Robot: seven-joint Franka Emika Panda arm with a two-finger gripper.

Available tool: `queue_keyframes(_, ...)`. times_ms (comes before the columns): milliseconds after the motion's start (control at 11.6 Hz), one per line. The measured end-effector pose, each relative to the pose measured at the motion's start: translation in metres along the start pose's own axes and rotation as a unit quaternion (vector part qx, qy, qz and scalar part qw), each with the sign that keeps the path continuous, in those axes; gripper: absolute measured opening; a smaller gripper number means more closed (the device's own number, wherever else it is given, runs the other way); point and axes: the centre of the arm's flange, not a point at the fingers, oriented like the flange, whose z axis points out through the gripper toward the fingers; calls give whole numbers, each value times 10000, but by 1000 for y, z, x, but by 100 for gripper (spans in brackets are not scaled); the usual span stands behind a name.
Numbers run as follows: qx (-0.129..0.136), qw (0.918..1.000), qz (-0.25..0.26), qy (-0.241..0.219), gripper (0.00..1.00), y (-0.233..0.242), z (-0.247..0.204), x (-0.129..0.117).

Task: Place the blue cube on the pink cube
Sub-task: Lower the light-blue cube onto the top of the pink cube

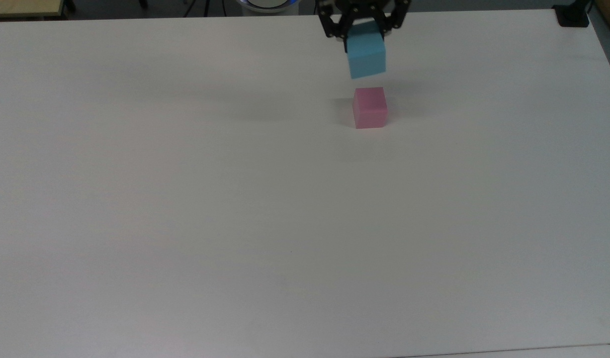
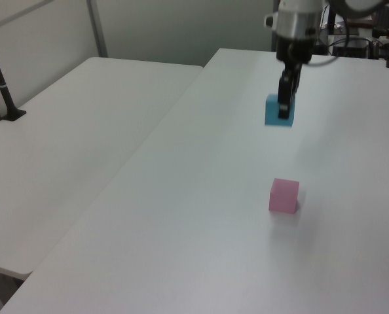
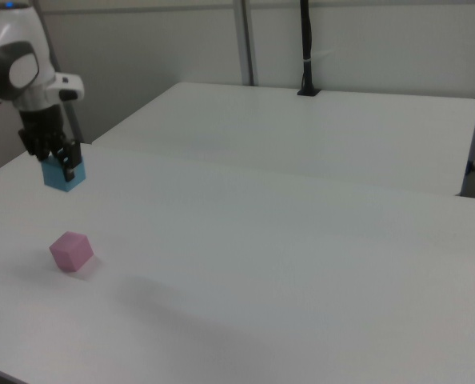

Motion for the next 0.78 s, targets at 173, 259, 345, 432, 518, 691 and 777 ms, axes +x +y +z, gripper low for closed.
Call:
queue_keyframes(173,-119,9999,38,49,57,-17,34,-10)
queue_keyframes(259,-204,9997,71,108,57,-23,47,-14)
queue_keyframes(345,-313,9993,120,152,57,-27,61,-17)
queue_keyframes(432,-448,9987,184,178,57,-30,78,-20)
queue_keyframes(518,-530,9982,207,177,57,-29,91,-20)
queue_keyframes(691,-660,9977,124,99,57,-36,121,-23)
queue_keyframes(777,-717,9974,103,44,57,-40,132,-25)
